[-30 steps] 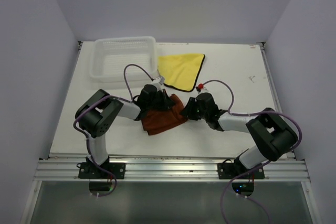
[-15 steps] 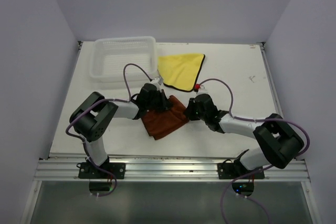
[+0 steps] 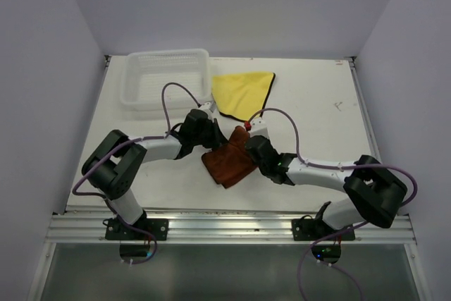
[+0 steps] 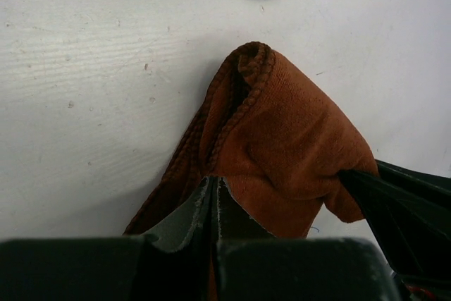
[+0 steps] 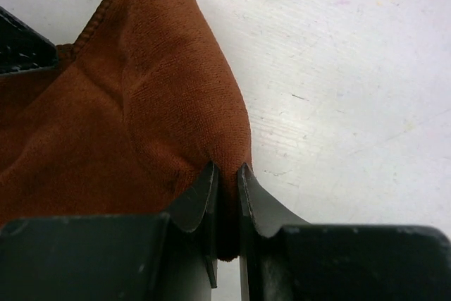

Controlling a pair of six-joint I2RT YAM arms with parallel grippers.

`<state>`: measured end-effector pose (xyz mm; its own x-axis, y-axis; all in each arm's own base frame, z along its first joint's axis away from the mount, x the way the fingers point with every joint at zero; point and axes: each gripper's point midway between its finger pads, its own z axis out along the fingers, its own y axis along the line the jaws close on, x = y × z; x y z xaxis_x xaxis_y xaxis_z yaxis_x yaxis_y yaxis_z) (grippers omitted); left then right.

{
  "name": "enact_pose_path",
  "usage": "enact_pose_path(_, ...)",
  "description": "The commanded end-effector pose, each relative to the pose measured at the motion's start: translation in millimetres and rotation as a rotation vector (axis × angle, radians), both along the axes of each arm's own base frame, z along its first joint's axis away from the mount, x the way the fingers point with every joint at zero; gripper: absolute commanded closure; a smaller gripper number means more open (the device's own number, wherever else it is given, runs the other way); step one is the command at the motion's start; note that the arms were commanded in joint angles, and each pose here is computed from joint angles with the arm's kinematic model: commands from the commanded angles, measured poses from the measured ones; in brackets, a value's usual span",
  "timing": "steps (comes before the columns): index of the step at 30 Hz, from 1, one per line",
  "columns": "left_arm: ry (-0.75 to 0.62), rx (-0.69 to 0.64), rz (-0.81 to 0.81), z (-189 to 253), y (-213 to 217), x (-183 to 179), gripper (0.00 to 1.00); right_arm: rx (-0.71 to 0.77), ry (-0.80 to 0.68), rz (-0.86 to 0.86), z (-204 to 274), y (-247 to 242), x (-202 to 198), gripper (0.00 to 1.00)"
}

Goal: Roll the towels
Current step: Roll the towel

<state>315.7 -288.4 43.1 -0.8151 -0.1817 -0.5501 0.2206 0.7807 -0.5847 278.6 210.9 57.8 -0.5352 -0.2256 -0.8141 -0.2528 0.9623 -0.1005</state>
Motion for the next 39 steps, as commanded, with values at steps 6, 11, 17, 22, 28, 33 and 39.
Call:
enact_pose_path(6,-0.093,-0.043,-0.004,42.2,-5.2,14.5,0.95,-0.202,-0.156,0.001,17.4,4.5,0.6,1.0)
enact_pose_path(11,-0.096,-0.061,-0.003,49.3,-8.0,16.0,0.95,-0.313,-0.202,0.078,13.8,31.1,-14.7,1.0)
enact_pose_path(17,-0.077,-0.1,-0.006,48.7,-11.9,14.6,0.96,-0.485,-0.259,0.14,-1.0,58.7,-33.7,1.0)
enact_pose_path(22,-0.076,-0.139,-0.02,55.7,-16.1,10.3,0.96,-0.553,-0.272,0.173,-9.2,73.6,-40.3,1.0)
enact_pose_path(28,-0.095,-0.188,-0.029,71.1,-16.2,2.5,0.97,-0.575,-0.269,0.196,-14.2,80.8,-41.7,1.0)
enact_pose_path(33,-0.113,-0.222,-0.012,84.1,-14.2,0.4,0.98,-0.596,-0.273,0.214,-16.6,86.9,-44.3,1.0)
enact_pose_path(39,-0.121,-0.321,-0.124,84.5,-32.6,-10.0,0.97,-0.604,-0.279,0.209,-15.8,87.0,-44.5,1.0)
